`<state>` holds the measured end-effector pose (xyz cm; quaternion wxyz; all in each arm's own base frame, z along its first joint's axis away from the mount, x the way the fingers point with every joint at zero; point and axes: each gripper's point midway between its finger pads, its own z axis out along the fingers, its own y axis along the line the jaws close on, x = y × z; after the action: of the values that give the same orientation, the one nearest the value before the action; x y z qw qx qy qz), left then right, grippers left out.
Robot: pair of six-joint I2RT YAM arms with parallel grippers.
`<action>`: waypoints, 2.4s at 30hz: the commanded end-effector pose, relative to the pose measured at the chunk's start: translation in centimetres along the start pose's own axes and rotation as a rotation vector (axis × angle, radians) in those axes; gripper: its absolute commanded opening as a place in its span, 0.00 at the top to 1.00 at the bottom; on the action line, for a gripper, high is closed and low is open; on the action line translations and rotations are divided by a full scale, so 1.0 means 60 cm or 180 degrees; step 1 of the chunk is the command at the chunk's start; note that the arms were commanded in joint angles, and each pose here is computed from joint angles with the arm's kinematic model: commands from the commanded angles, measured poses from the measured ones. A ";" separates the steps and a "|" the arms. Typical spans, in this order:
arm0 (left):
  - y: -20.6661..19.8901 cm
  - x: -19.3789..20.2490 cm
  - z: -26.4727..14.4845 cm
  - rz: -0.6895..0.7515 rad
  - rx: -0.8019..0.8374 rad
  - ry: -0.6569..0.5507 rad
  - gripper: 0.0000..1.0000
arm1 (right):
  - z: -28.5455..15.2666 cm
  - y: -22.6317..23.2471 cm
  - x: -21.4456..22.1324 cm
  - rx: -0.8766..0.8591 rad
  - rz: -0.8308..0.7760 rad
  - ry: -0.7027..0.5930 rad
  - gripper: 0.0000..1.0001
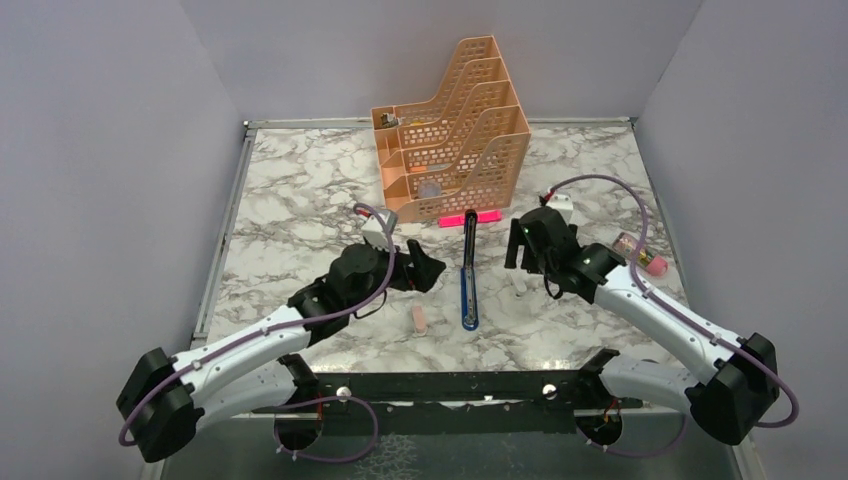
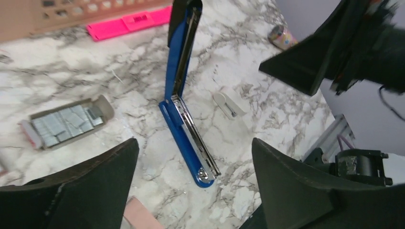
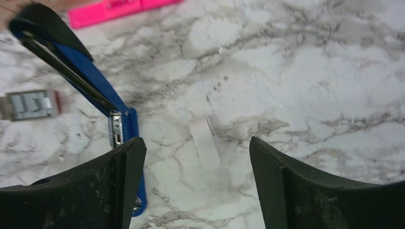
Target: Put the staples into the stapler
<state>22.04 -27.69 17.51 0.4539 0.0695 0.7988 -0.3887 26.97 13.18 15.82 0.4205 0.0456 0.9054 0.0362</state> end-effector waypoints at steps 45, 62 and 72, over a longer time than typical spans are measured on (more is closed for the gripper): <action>0.018 0.044 0.013 0.0038 -0.0067 0.0321 0.01 | 0.076 0.001 0.170 -0.0026 -0.0208 0.0911 0.62; -0.028 0.070 0.030 -0.0393 0.0346 0.0549 0.18 | 0.047 0.044 0.148 -0.0486 0.0071 0.0834 0.78; -0.064 0.081 0.060 -0.0800 0.0400 0.0690 0.33 | -0.038 0.089 0.104 -0.1172 0.1020 0.0621 0.78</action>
<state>19.37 -31.43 11.69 0.3108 0.0536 0.8453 -0.4313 22.59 17.66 11.55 0.3340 0.0677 0.9189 0.1989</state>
